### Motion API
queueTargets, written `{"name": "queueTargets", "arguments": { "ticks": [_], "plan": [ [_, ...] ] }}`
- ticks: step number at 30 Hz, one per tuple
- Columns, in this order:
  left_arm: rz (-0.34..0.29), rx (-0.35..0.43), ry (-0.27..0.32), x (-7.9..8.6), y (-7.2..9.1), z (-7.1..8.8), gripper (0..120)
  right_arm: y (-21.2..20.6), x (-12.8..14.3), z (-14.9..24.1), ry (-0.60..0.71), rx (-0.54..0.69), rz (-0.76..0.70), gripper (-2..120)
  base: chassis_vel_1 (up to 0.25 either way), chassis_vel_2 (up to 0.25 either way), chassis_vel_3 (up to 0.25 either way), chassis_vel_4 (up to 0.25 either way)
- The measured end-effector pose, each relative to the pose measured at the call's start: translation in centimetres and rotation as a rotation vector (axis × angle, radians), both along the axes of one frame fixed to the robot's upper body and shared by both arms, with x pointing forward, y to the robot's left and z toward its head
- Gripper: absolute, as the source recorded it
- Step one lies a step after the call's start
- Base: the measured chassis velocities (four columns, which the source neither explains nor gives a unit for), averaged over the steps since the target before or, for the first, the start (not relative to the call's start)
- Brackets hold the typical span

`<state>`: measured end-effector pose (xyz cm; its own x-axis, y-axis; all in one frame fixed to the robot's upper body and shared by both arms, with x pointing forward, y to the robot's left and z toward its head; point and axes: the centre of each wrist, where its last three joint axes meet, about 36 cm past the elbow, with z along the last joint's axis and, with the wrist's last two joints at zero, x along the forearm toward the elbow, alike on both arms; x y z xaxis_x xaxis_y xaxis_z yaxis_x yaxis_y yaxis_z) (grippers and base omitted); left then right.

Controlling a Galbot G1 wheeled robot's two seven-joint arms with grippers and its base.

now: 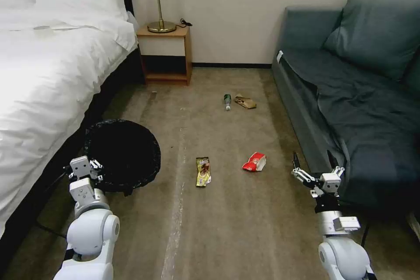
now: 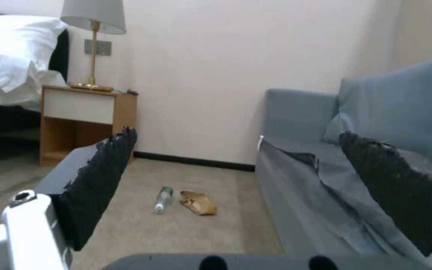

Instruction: Pick up the trash bin, then pick up the garbage on the floor and place it into the trash bin.

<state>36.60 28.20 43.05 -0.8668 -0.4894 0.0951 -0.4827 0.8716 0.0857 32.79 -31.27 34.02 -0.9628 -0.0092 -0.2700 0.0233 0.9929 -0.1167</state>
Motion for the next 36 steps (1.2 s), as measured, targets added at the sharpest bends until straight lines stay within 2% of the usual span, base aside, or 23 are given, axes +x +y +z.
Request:
{"name": "queueTargets", "arguments": {
  "ticks": [36],
  "plan": [
    [-0.005,0.01,0.006,-0.39,-0.17,-0.77,4,0.22,-0.26,-0.5,0.014,0.019,0.009,100,-0.094,0.091,0.093,-0.094]
  ]
}}
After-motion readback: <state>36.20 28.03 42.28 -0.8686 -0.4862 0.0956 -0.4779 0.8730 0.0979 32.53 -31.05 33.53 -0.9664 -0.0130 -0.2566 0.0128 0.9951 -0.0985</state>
